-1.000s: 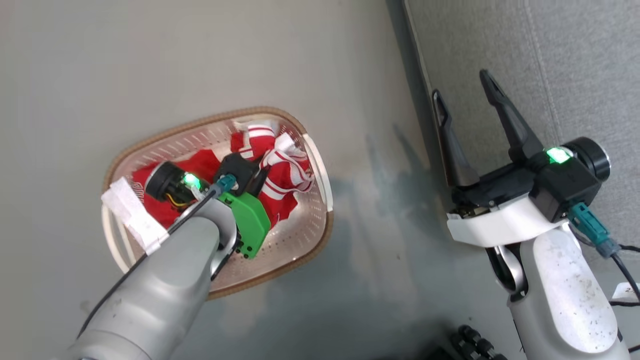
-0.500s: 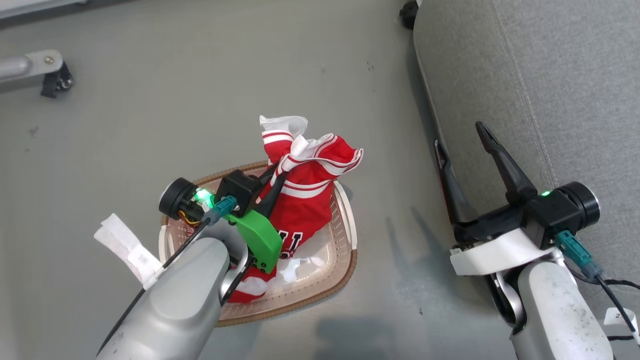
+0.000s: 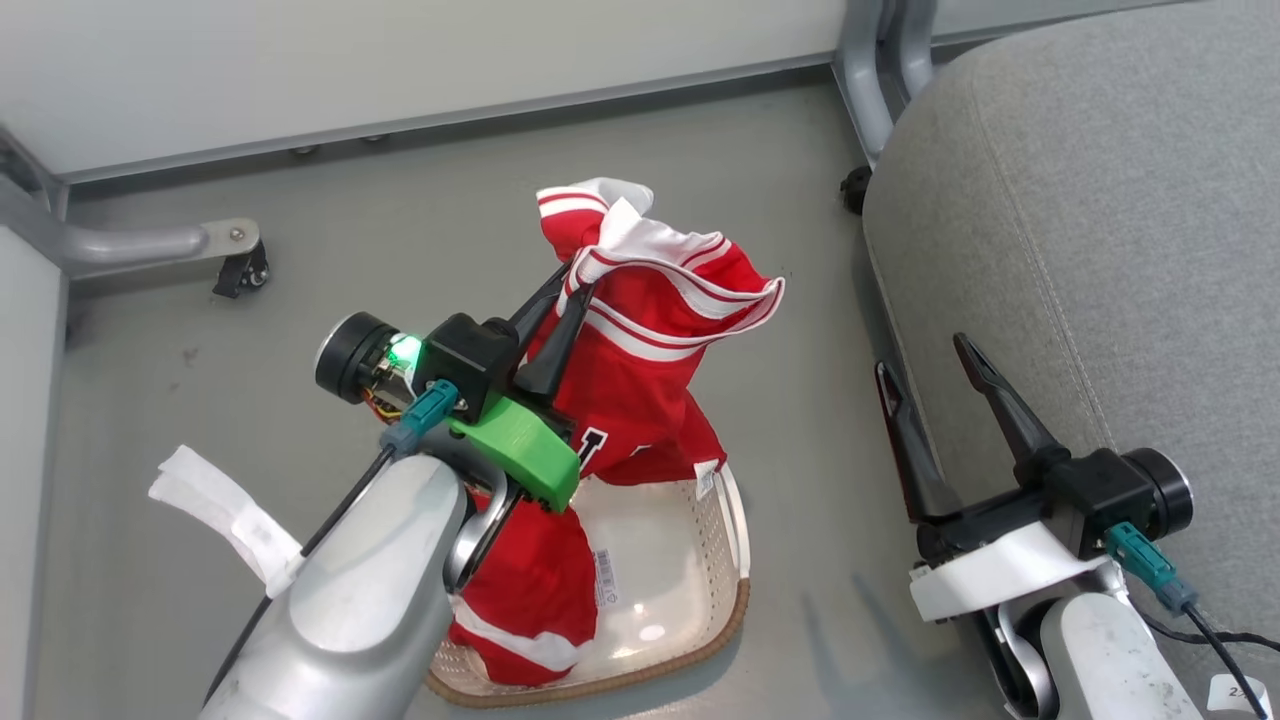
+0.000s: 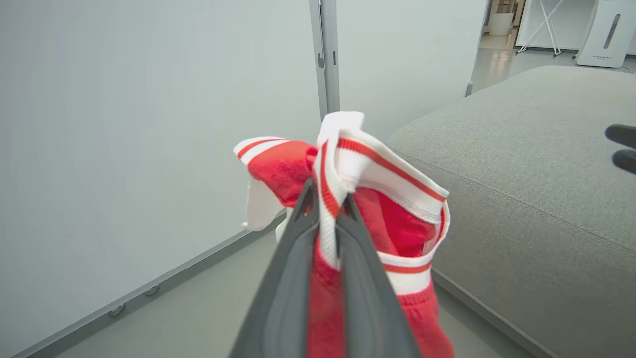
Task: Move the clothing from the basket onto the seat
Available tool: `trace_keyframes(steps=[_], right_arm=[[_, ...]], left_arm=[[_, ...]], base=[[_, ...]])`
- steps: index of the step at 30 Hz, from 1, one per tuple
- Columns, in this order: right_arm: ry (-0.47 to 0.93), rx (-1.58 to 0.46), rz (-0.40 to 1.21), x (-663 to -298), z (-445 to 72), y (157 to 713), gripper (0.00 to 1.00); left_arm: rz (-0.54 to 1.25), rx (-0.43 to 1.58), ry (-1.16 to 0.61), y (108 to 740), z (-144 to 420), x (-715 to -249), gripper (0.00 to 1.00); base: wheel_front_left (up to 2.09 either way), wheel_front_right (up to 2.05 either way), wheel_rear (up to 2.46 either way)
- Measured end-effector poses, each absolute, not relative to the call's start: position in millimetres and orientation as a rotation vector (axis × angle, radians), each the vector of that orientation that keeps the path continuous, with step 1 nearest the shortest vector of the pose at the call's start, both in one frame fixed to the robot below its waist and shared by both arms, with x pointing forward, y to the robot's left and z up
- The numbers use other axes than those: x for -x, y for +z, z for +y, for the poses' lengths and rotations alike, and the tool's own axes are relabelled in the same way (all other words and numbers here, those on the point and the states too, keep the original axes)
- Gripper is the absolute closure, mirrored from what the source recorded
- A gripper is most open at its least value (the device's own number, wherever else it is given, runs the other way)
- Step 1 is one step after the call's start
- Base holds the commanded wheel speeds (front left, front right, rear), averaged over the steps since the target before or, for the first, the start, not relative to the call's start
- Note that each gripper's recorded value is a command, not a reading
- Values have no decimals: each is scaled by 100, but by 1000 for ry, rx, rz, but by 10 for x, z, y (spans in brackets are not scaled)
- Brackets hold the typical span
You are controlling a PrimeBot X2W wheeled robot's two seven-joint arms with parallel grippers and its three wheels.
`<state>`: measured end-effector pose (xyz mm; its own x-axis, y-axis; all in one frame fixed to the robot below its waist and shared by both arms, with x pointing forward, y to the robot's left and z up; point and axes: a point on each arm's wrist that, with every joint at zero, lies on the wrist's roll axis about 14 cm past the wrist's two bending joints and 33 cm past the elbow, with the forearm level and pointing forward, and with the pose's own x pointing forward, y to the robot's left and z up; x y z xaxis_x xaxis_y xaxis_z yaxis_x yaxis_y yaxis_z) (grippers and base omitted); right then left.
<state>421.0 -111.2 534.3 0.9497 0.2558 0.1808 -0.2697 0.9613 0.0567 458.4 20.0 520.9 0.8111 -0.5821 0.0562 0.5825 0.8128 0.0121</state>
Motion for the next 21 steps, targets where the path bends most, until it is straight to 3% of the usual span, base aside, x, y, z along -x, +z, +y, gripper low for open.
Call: trace_keyframes(steps=[11, 21], right_arm=[[314, -118, -200, -4043, -950, 5477, 0], [359, -157, -205, -3947, -799, 5519, 0]], left_arm=[[-288, -8, -619, 6062, 190, -4482, 100], [-357, -17, -627, 6371, 153, -4417, 100]], base=[[0, 0, 0], [0, 0, 0]])
